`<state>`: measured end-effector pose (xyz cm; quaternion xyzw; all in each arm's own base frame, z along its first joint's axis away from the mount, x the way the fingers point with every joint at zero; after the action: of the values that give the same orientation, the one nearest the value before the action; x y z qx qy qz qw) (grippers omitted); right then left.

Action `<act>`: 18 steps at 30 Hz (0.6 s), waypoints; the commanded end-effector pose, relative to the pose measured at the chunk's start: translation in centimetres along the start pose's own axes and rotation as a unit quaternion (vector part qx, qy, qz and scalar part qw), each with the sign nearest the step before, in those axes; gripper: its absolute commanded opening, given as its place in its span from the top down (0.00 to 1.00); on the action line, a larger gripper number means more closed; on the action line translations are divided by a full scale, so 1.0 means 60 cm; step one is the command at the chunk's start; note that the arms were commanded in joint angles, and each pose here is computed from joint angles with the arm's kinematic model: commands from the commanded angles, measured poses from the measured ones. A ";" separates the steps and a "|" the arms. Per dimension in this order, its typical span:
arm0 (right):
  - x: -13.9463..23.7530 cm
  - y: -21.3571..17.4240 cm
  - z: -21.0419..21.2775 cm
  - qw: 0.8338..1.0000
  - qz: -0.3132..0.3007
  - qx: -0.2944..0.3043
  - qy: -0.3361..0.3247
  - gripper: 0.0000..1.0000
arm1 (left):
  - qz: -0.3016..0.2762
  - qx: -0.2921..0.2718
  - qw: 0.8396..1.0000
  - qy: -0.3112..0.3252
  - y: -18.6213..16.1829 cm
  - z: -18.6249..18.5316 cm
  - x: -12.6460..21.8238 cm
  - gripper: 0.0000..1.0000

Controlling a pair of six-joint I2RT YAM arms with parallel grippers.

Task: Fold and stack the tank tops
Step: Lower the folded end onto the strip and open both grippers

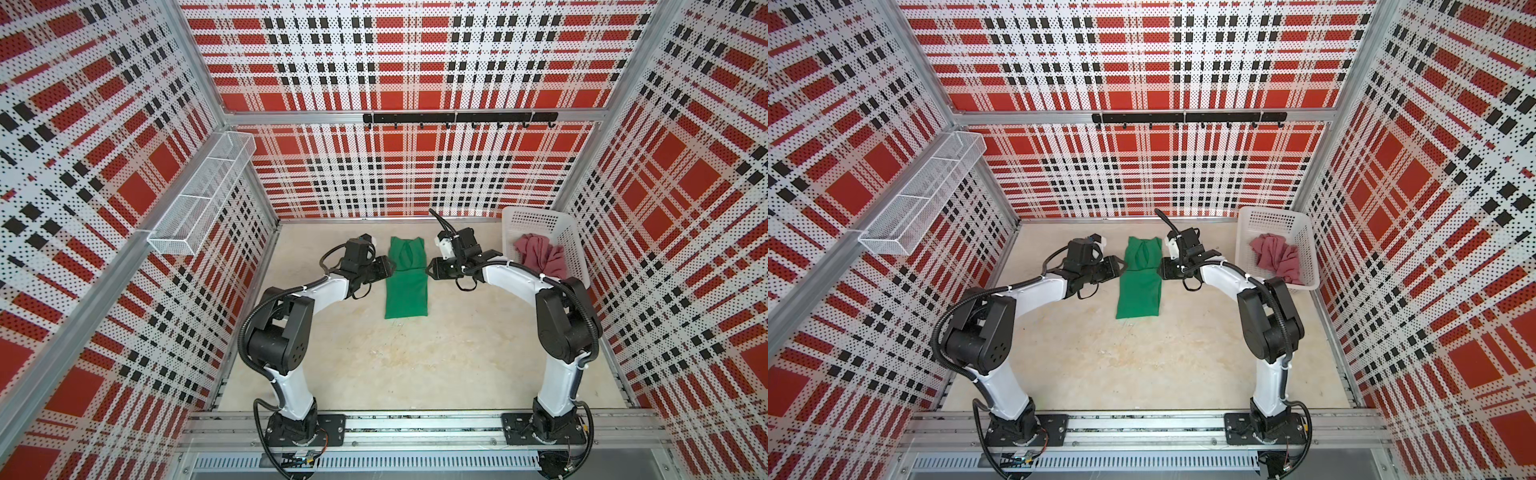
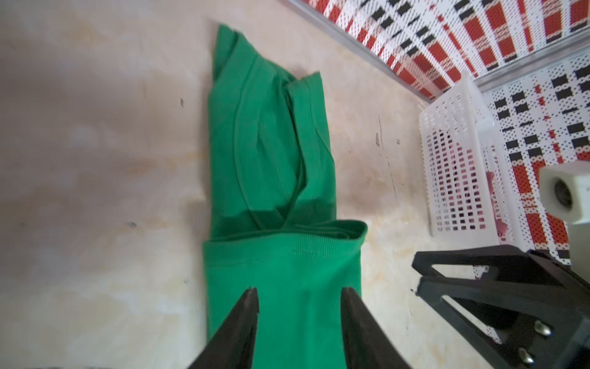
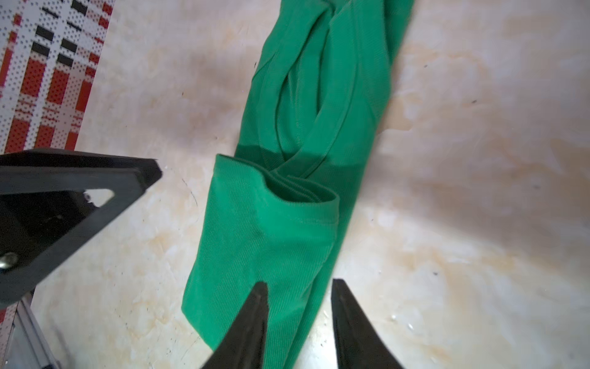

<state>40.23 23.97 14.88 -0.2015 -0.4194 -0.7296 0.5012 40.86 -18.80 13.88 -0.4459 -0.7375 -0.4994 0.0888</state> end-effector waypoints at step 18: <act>-0.035 -0.004 -0.052 0.997 -0.021 -0.069 0.017 0.77 | 0.058 0.032 0.998 -0.003 -0.120 -0.002 -0.105 0.58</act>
<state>41.73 22.96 8.17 -0.2388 -0.3593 -0.7610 0.4845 41.21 -22.81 7.28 -0.4680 -0.7404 -0.4715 0.1028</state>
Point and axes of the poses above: each gripper's point midway between its finger pads, its own x axis back along the fingers, its own z axis along the line the jaws close on, y = z × x, the point moved 6 cm from there along x, back along the fingers, and after that the axes turned 14 degrees about -x, right-handed, at the moved point
